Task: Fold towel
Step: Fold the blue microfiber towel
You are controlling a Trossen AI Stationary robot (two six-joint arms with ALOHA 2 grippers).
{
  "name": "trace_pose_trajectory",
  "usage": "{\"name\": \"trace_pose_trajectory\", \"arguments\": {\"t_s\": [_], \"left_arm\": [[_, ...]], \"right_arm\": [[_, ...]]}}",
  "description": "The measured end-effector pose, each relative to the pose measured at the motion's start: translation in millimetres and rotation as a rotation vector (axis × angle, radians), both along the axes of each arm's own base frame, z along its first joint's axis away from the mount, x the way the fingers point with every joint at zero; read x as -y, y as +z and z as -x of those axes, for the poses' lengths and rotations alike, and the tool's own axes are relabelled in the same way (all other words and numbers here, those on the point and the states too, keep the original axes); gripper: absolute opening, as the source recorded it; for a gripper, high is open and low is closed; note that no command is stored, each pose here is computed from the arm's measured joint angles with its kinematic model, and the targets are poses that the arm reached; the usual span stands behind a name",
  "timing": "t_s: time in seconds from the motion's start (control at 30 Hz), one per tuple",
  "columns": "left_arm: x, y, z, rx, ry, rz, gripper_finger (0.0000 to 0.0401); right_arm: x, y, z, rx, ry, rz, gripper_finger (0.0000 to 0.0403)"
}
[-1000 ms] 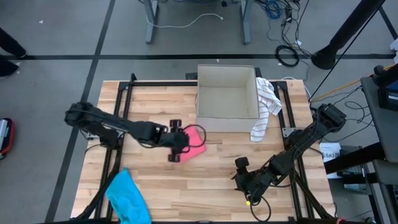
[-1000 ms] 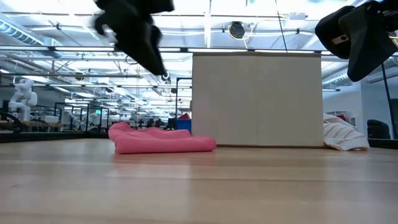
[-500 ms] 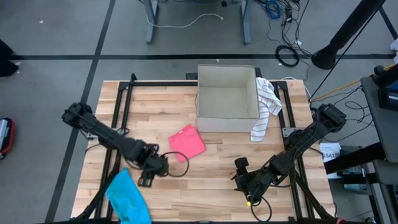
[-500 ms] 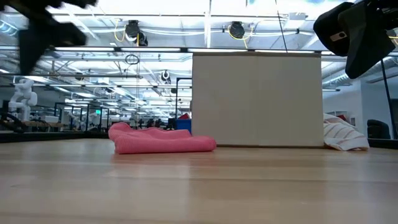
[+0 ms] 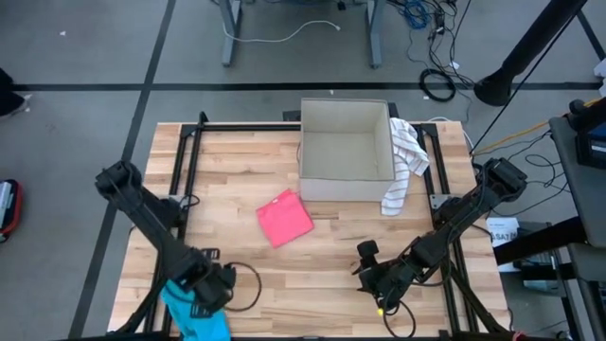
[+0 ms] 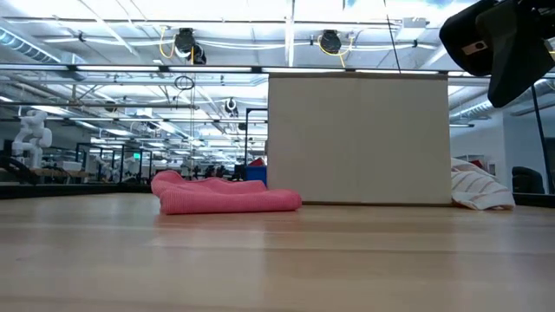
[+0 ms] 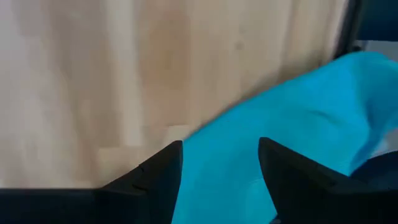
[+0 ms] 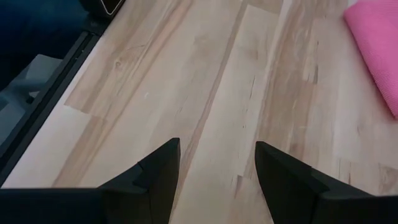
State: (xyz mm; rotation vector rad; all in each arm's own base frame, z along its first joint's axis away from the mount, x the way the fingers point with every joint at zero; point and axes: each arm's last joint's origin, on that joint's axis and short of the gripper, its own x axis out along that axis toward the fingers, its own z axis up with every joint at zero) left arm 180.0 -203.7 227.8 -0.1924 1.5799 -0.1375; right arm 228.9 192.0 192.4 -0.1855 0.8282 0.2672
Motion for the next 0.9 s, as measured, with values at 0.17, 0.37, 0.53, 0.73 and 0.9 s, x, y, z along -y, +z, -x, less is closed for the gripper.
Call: {"name": "trace_pose_trajectory", "arguments": {"t_s": [0.17,0.37,0.53,0.73,0.9], "left_arm": [[25,-18,11,-0.073,-0.026,0.010,0.0217],[48,-36,19,-0.093,-0.056,0.022,0.0217],[59,-51,21,-0.100,-0.085,0.013,0.0217],[69,-76,12,-0.087,-0.145,0.012,0.0217],[65,-89,-3,-0.068,-0.166,-0.016,0.0217]], "right_arm": [[-1,0,1,0.004,0.018,0.009,0.0194],[-1,0,1,0.005,0.018,0.009,0.0194],[-2,0,1,0.007,0.017,0.006,0.0194],[-2,1,0,0.018,0.017,-0.004,0.0194],[-3,1,0,0.018,0.019,-0.004,0.0194]]}}
